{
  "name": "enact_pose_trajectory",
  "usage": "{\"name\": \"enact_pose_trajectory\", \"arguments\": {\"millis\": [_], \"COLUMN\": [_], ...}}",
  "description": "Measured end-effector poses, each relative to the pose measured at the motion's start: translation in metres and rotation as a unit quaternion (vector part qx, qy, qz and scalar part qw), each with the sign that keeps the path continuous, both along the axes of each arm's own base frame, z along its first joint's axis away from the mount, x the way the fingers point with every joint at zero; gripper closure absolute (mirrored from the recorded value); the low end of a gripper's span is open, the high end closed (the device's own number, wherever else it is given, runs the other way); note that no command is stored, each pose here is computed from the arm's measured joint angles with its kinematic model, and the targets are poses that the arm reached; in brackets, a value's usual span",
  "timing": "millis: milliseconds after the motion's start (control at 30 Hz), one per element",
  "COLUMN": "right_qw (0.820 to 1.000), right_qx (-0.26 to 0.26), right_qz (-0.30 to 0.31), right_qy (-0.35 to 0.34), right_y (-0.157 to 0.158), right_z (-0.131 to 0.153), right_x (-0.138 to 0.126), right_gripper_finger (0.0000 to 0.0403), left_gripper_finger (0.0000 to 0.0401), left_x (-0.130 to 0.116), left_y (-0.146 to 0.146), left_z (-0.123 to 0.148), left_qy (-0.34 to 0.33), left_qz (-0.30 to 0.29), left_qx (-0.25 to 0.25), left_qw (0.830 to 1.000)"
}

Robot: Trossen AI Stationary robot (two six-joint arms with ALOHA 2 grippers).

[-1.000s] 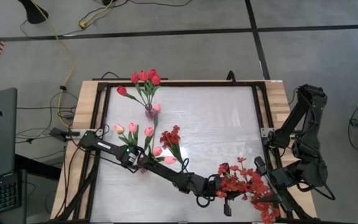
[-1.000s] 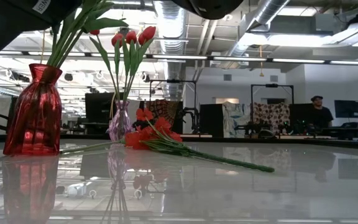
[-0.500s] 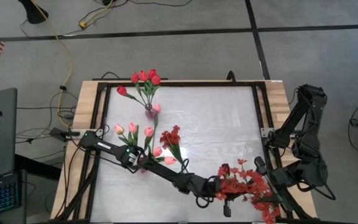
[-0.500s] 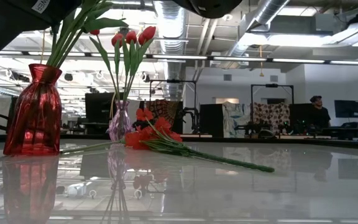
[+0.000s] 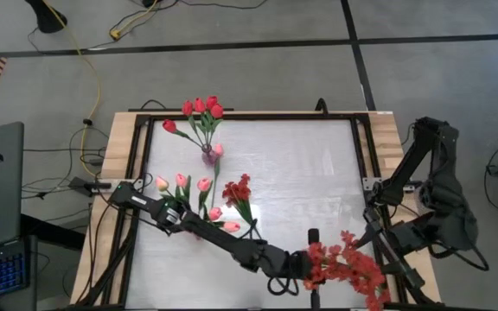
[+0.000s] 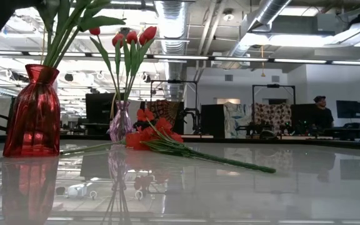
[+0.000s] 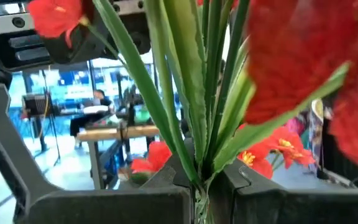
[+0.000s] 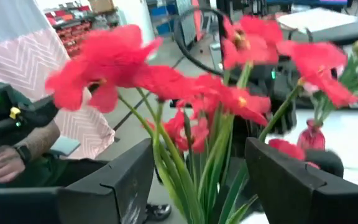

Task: Sort flowers into vase by color
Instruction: Put the red flowers into the transparent vase

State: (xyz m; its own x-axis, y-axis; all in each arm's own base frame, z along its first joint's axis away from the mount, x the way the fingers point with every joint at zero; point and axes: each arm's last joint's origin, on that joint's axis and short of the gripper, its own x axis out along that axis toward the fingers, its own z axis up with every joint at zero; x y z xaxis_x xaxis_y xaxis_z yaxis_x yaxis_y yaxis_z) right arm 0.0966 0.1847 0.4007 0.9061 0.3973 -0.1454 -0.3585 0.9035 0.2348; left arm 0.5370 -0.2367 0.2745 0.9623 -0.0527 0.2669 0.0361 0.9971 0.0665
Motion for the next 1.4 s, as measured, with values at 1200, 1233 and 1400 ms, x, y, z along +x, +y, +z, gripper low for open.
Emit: {"name": "enact_pose_trajectory", "arguments": {"millis": [1200, 1233, 1400], "right_qw": [0.991, 0.991, 0.991], "right_qx": [-0.069, -0.067, -0.057], "right_qz": [-0.038, -0.038, -0.041], "right_qy": [0.106, 0.105, 0.11], "right_y": [0.013, 0.012, 0.011], "right_z": [-0.033, -0.032, -0.032], "right_x": [0.024, 0.024, 0.023], "right_gripper_finger": [0.0125, 0.0125, 0.0143], "left_gripper_finger": [0.0395, 0.0395, 0.0395], "left_x": [-0.002, -0.002, -0.001], "left_y": [0.003, 0.003, 0.004], "left_z": [0.005, 0.005, 0.005], "left_qy": [0.036, 0.037, 0.039], "left_qz": [0.036, 0.035, 0.034], "left_qx": [-0.045, -0.047, -0.052], "left_qw": [0.998, 0.998, 0.997]}}
